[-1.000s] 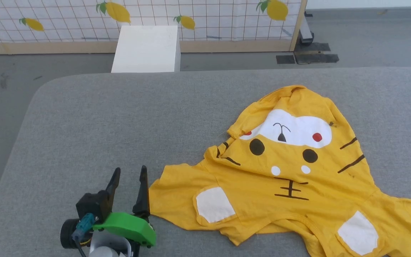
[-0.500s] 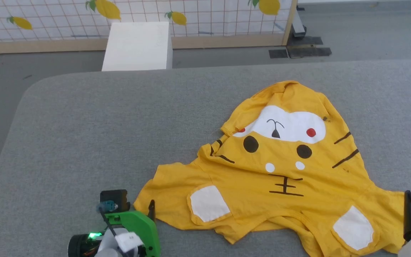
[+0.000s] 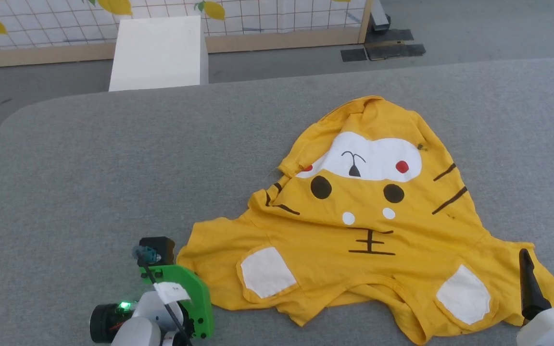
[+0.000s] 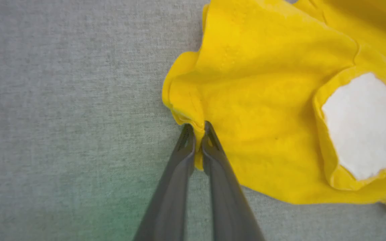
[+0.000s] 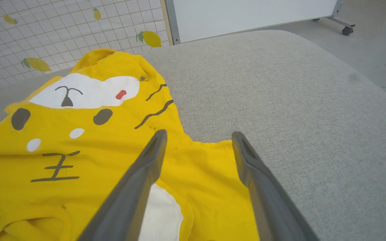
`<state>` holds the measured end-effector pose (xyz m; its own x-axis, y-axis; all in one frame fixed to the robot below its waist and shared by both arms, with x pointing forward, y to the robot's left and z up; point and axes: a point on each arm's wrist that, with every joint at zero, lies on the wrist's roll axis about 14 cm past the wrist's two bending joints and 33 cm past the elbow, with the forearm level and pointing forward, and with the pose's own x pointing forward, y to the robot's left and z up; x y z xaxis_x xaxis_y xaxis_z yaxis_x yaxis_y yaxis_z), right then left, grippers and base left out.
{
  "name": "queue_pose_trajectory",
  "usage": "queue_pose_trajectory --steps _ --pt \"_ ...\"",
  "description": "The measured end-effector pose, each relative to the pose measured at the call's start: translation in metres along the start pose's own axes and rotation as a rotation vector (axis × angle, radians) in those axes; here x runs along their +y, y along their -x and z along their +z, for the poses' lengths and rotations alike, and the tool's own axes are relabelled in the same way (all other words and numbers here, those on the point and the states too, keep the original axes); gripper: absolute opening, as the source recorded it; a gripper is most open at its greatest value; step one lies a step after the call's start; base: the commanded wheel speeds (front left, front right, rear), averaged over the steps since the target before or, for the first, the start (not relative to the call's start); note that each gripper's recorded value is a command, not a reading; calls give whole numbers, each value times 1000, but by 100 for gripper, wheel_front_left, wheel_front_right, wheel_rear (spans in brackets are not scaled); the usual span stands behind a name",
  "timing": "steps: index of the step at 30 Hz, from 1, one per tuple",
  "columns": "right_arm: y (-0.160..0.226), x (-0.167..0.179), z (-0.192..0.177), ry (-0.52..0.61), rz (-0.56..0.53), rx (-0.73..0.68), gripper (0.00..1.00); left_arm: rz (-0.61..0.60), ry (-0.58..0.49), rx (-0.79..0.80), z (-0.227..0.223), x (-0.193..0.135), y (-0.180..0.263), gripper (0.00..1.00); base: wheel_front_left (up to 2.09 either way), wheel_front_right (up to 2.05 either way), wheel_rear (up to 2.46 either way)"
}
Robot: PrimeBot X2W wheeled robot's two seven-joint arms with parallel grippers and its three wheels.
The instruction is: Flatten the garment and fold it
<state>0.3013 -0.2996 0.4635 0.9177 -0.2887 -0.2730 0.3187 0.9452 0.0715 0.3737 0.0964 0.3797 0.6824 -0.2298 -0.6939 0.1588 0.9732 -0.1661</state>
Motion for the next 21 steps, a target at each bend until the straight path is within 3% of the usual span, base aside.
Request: queue_pose_trajectory --steps 4,9,21 --pt "1 -2 -8 0 -6 56 100 50 29 -130 24 15 5 0 0 0 0" --pt "17 -25 -47 -12 -69 281 100 129 54 -241 41 42 17 0 0 0 0" --pt "19 -36 -100 -59 -120 559 100 172 90 -236 30 58 17 0 0 0 0"
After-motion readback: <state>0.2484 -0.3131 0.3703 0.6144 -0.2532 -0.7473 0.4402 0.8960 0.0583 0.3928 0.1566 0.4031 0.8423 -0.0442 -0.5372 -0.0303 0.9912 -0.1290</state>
